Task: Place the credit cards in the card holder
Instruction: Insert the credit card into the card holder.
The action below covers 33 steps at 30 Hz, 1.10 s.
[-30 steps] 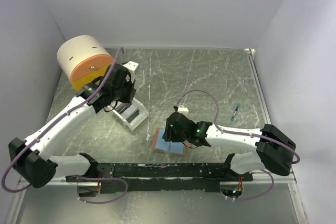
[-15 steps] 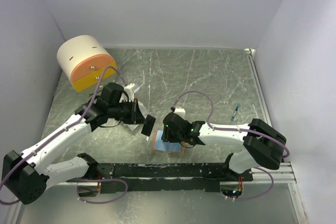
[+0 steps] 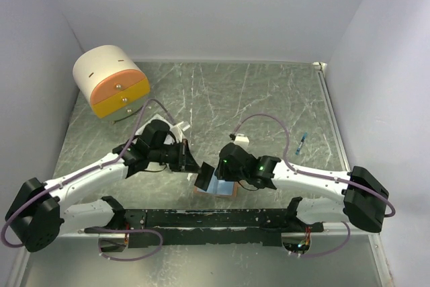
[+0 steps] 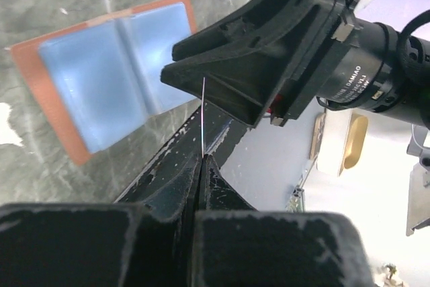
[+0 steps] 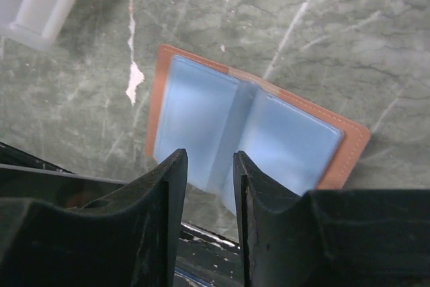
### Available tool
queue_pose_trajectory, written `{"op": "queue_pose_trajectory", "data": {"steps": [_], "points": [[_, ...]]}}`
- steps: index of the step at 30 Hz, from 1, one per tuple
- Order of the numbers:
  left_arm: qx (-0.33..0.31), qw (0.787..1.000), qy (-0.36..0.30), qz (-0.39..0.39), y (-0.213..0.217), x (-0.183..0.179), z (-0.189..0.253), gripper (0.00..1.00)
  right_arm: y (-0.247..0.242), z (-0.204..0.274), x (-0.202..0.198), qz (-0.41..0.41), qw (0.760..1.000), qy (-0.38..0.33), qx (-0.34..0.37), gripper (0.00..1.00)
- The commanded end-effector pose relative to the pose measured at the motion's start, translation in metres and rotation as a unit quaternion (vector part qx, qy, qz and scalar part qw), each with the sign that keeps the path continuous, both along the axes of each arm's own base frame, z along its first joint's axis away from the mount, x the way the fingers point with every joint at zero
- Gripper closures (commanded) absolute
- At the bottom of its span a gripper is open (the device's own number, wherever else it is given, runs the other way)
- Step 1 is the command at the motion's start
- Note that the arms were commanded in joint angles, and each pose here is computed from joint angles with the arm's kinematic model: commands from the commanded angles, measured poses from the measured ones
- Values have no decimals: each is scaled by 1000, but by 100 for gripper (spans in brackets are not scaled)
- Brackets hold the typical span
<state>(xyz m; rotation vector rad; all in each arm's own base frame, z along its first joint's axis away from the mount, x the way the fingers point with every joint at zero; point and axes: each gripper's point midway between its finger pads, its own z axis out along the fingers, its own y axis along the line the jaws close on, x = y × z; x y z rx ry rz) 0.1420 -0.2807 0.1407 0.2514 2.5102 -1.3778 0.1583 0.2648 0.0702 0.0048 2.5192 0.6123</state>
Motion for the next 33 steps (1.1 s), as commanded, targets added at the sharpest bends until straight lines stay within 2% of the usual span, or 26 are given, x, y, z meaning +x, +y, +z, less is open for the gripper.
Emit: {"op": "queue_pose_trajectory", "data": {"steps": [1,6,15,33], "points": [[-12,1000,1,-8,-22,-1,-2,93,-25,-17,-8,-23,999,12,-38,67],[18,1000,6,1,-29,0,-24,93,-40,-26,-8,-37,997,10,-68,72],[68,997,6,23,-29,9,-53,93,-51,-43,-10,-46,995,16,-92,74],[54,998,22,38,-40,15,-82,93,-58,-46,-13,-52,995,14,-85,75]]}}
